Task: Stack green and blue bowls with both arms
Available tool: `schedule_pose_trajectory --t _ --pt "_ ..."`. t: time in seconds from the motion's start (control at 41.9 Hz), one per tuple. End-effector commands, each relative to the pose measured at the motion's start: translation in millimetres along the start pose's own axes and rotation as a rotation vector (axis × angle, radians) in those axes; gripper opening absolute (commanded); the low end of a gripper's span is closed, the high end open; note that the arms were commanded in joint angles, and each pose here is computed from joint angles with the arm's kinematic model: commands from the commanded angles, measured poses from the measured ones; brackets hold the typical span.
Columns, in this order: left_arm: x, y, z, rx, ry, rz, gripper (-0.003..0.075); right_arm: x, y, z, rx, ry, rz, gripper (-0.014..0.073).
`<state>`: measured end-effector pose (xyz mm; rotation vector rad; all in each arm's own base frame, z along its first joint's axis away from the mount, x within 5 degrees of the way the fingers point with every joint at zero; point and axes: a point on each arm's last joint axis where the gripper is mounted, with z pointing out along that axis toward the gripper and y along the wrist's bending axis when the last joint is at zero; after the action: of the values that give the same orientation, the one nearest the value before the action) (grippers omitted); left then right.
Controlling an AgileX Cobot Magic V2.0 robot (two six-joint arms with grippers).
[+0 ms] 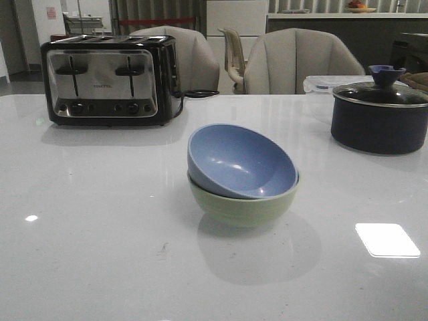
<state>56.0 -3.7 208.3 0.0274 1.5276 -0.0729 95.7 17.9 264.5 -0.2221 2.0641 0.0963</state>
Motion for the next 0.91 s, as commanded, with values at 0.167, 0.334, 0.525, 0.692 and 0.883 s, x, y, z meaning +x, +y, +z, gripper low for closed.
schedule_pose_trajectory --t 0.167,0.334,0.525,0.692,0.883 --pt "-2 1 -1 -0.004 -0.088 -0.015 0.0102 44 -12 -16 0.215 -0.417 0.047 0.0034" --pt "-2 1 -1 -0.004 -0.088 -0.015 0.0102 67 -10 -12 0.233 -0.556 0.042 0.0034" --pt "-2 1 -1 -0.004 -0.088 -0.015 0.0102 72 -10 -11 0.229 -0.598 0.057 0.0034" --pt "-2 1 -1 -0.004 -0.088 -0.015 0.0102 70 -9 -12 0.214 -0.623 0.065 0.0034" --pt "-2 1 -1 -0.004 -0.088 -0.015 0.0102 70 -9 -12 0.213 -0.625 0.065 0.0034"
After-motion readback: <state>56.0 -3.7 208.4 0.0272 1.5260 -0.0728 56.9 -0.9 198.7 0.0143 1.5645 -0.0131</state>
